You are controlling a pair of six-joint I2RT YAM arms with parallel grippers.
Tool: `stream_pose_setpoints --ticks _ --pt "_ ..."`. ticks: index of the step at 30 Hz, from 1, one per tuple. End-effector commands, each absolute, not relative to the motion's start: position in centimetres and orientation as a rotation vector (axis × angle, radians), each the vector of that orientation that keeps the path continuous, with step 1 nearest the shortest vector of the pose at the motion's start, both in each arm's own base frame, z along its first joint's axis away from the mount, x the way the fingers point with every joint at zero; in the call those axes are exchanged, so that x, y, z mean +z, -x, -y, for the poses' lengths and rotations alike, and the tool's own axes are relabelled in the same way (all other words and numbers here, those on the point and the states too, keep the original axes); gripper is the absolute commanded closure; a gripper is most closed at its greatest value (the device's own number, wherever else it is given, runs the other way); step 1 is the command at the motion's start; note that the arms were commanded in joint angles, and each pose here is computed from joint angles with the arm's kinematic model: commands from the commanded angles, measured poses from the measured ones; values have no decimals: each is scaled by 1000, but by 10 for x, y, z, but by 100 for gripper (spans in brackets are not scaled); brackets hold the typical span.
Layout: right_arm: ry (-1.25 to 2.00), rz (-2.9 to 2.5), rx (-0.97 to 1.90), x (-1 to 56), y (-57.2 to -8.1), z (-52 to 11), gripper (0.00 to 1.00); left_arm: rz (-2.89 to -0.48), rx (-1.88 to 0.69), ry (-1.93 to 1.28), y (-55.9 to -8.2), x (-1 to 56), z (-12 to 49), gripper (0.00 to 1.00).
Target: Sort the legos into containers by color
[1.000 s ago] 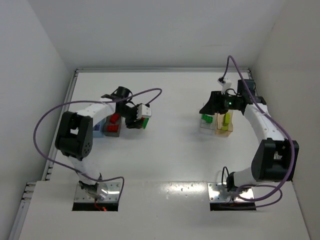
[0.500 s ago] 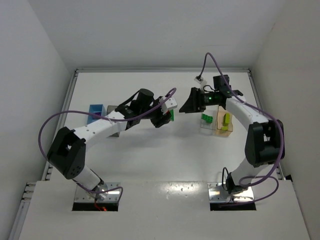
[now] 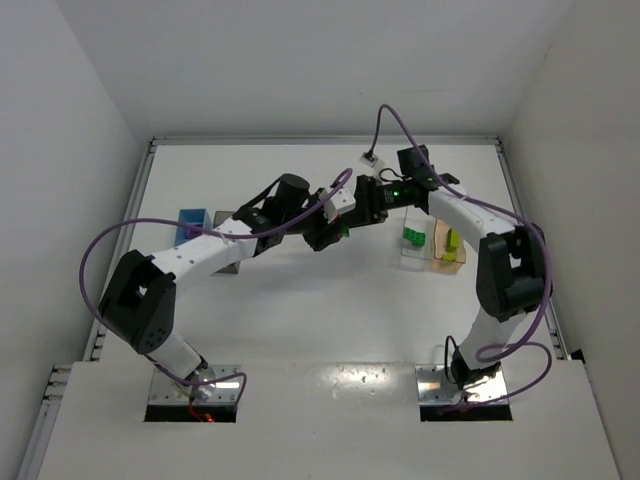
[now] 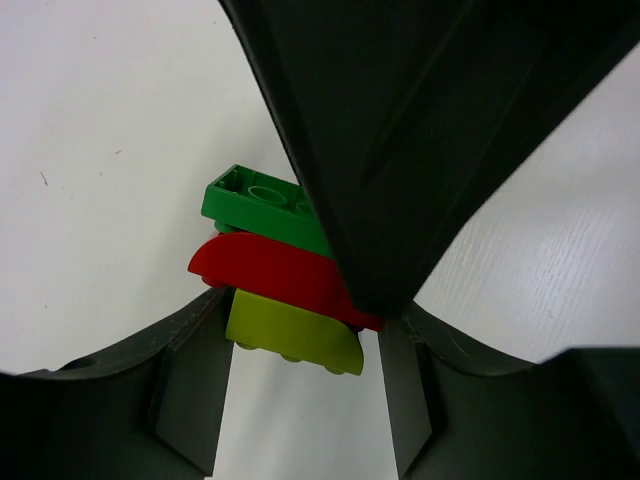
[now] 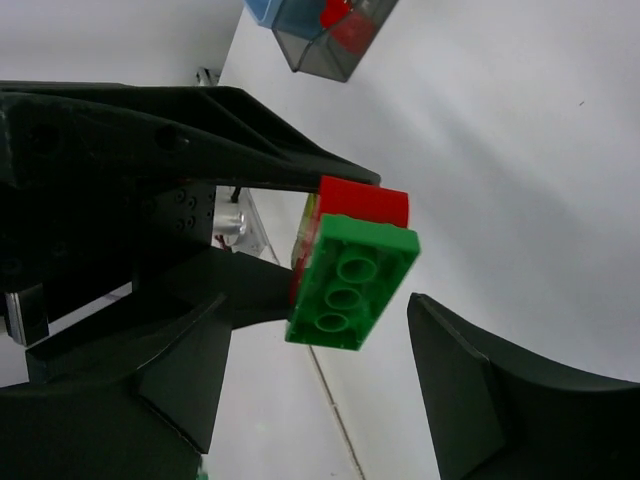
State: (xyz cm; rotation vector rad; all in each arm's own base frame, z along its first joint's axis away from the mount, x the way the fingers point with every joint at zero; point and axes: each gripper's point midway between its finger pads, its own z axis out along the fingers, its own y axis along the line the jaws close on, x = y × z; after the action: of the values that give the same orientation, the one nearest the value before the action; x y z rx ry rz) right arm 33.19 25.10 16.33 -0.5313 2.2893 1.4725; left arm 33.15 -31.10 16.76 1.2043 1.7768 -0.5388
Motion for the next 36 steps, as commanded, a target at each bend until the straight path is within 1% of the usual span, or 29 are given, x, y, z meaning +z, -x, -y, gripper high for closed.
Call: stream_pose_setpoints --ticks 1,2,3,5,6,7,9,10,13,19,21,23,28,32,34,36 --pt "622 -2205 1476 185 -338 -264 29 -1713 -566 -1178 -337 191 323 66" --pt "629 -2209 1474 183 -337 -263 29 -1709 -576 -1182 -335 191 324 66" --pt "636 -2219 1482 179 -335 -267 31 -1709 -576 -1183 -335 191 324 66" --pt "632 -2224 1471 178 -336 -267 41 -1709 -576 -1183 -335 191 324 66" --pt "632 -2224 1471 178 -336 -267 47 -1709 -576 -1183 -335 191 324 66" --pt "637 -2222 1456 177 -337 -266 60 -1709 -576 -1183 -335 191 324 66" --pt "633 -2226 1445 176 -338 -266 72 -1701 -575 -1179 -335 195 324 66" --pt "632 -2226 1445 176 -338 -266 80 -1711 -576 -1183 -333 190 323 66" --pt "633 -2218 1447 177 -338 -262 91 -1711 -576 -1183 -331 190 321 66" --pt "586 -2177 1384 191 -346 -232 97 -1761 -546 -1136 -335 178 297 66" --pt "559 -2161 1362 198 -346 -220 97 -1742 -536 -1115 -337 187 291 66" --pt "528 -2147 1326 203 -350 -203 97 -1770 -525 -1085 -341 182 280 66" --pt "482 -2142 1164 212 -354 -165 97 -1773 -519 -1024 -350 189 266 66" --pt "423 -2244 1027 185 -345 -137 97 -1769 -516 -1008 -352 193 259 66" --pt "338 -2320 904 163 -345 -113 97 -1769 -516 -1008 -352 193 259 66" --pt "281 -2359 769 154 -345 -95 97 -1757 -524 -1010 -350 197 259 66"
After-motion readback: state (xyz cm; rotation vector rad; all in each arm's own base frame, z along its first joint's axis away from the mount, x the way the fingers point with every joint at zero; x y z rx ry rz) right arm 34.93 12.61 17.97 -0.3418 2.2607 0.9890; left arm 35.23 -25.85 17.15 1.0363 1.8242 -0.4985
